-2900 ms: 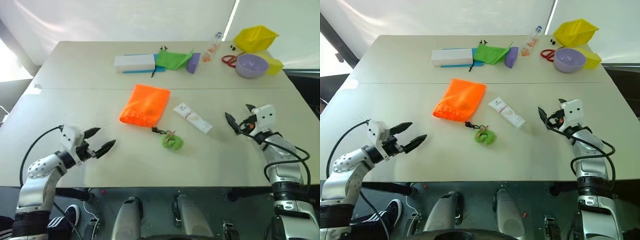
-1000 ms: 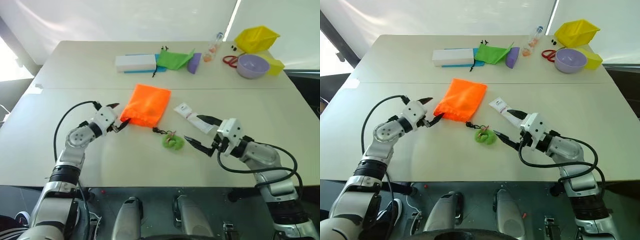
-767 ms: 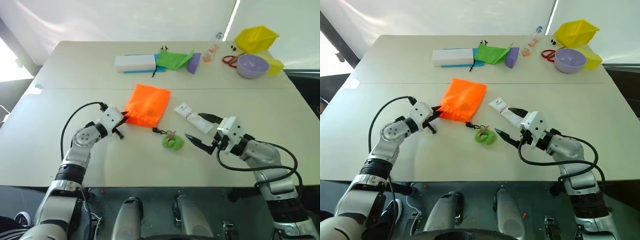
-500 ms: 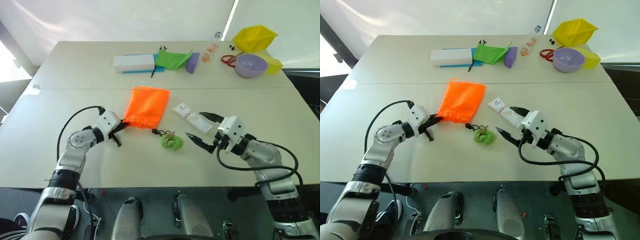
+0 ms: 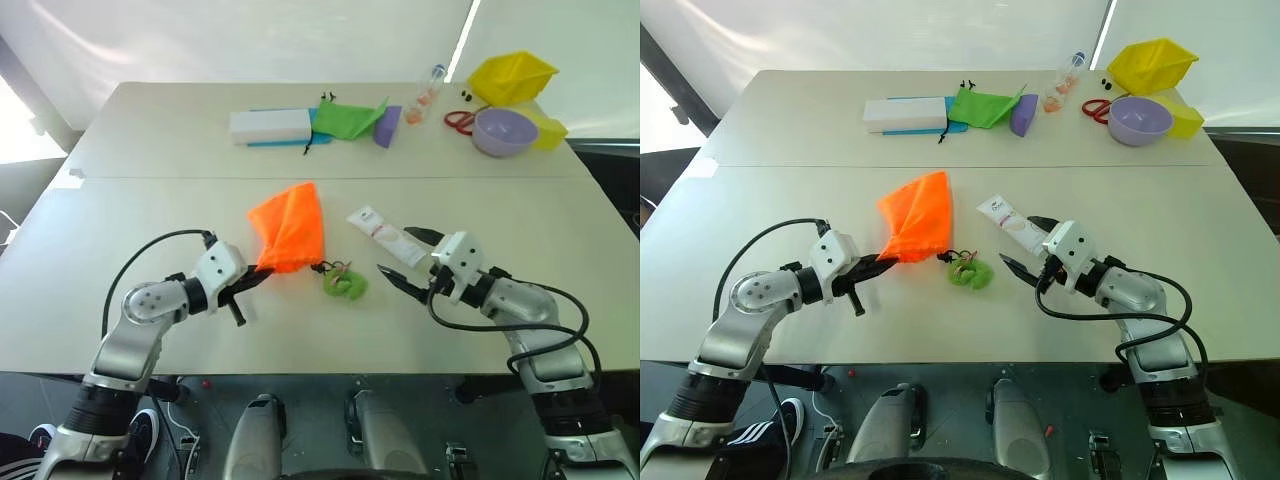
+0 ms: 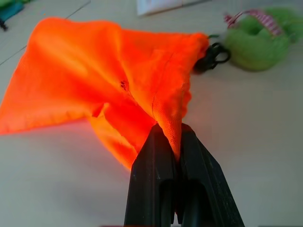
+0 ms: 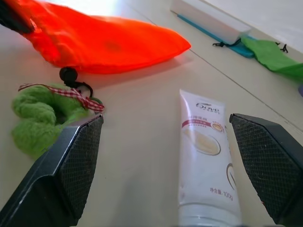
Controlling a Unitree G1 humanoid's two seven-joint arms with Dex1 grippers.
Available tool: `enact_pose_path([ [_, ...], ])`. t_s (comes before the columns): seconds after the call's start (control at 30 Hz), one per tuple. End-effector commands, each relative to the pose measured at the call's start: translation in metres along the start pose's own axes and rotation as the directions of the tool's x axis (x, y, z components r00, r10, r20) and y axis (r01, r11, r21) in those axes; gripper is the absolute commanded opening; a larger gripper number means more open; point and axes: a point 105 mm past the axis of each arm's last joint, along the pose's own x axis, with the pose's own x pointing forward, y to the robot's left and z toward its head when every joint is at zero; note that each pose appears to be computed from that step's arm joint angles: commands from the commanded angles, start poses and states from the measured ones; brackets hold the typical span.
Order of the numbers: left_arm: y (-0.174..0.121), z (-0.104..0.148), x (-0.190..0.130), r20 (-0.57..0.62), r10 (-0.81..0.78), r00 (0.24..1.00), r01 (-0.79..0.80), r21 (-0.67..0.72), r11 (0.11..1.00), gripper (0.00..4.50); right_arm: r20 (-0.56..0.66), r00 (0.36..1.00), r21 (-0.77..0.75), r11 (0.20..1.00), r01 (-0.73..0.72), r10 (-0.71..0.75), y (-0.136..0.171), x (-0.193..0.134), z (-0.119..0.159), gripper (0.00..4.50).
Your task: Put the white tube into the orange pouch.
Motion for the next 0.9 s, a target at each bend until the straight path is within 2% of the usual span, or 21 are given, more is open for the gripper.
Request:
enact_pose_path([
  [0.03,0.009,0.007,-0.006,0.027,0.030,0.999,-0.030,0.001,1.000,0.05,0.032,0.999,-0.026,0.999,0.027,-0.026,-0.010,-0.001,0.011,4.50],
  [0.2,0.035,0.005,-0.015,0.000,0.112,0.994,-0.111,0.149,0.983,0.05,-0.064,0.995,0.060,0.995,0.082,-0.078,-0.019,-0.001,-0.004,4.50],
  [0.37,0.033,0.013,-0.012,0.037,0.076,0.996,-0.083,0.280,0.956,0.05,-0.156,0.975,0.106,0.978,0.179,-0.161,-0.032,-0.001,-0.013,4.50],
  [0.53,0.027,0.016,-0.007,0.059,0.054,0.997,-0.069,0.303,0.950,0.05,-0.207,0.960,0.168,0.960,0.222,-0.186,-0.037,-0.004,-0.020,4.50],
  [0.67,0.023,0.015,-0.005,0.057,0.041,0.998,-0.057,0.305,0.951,0.05,-0.247,0.957,0.262,0.941,0.214,-0.149,-0.029,-0.005,-0.027,4.50],
  [0.9,0.022,0.006,-0.008,0.052,0.061,0.997,-0.073,0.279,0.957,0.05,-0.270,0.955,0.319,0.925,0.205,-0.118,-0.026,-0.003,-0.030,4.50],
])
